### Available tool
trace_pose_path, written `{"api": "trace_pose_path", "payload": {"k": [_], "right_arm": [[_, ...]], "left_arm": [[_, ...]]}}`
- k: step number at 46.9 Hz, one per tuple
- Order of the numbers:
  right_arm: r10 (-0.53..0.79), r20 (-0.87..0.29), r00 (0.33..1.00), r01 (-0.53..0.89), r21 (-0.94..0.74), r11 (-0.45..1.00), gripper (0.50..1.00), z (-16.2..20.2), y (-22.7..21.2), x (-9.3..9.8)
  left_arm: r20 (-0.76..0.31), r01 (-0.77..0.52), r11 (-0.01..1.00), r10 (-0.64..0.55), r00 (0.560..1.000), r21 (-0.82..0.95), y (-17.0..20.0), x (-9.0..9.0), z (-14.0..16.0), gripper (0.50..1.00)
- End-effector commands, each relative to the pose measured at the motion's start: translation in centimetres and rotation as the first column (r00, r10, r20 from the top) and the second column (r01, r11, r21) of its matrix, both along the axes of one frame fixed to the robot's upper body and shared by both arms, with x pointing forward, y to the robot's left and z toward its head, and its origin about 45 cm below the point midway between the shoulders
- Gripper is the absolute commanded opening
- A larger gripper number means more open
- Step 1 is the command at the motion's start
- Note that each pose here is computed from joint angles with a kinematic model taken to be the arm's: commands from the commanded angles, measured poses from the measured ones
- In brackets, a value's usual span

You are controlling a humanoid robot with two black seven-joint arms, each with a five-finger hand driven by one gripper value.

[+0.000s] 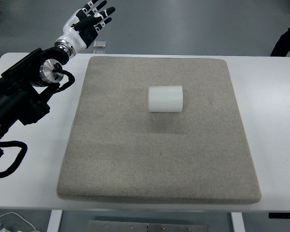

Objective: Flip white cup upright
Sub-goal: 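Swing the left hand out over the pad toward the white cup, then lower the left hand onto the lying cup and close fingers around it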

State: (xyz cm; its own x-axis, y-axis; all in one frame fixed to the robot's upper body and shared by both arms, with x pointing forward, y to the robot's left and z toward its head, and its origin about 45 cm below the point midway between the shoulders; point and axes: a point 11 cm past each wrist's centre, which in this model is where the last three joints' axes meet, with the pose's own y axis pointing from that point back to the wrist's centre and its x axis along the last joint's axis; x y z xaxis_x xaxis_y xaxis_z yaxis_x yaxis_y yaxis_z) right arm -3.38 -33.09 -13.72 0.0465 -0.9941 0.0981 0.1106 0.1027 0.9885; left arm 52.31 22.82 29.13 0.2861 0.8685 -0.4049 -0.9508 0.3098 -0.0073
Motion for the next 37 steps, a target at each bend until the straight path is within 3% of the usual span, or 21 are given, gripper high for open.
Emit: {"api": "trace_pose_path", "payload": {"k": [1, 14, 23, 37], "right_arm": [[0.0, 0.0, 1.0, 0.0, 0.001, 1.0, 0.93, 0.0, 0.0, 0.0], [0.0, 0.0, 1.0, 0.0, 0.0, 1.0, 0.93, 0.0, 0.0, 0.0], [0.0, 0.0, 1.0, 0.0, 0.0, 1.0, 0.93, 0.0, 0.0, 0.0], [0.0, 0.0, 1.0, 0.0, 0.0, 1.0, 0.93, 0.0, 0.0, 0.0]], "left_arm": [[0.018, 0.056, 0.996, -0.057, 0.998, 0.074, -1.4, -0.5, 0.0, 0.994], [0.103, 0.2, 0.924, -0.245, 0.964, 0.327, -5.8, -1.9, 1.5, 0.988], [0.139, 0.264, 0.785, -0.403, 0.904, 0.561, -8.7, -3.2, 2.4, 0.988], [0.016, 0.348, 0.604, -0.514, 0.858, 0.717, -10.6, -4.3, 3.6, 0.988]]}}
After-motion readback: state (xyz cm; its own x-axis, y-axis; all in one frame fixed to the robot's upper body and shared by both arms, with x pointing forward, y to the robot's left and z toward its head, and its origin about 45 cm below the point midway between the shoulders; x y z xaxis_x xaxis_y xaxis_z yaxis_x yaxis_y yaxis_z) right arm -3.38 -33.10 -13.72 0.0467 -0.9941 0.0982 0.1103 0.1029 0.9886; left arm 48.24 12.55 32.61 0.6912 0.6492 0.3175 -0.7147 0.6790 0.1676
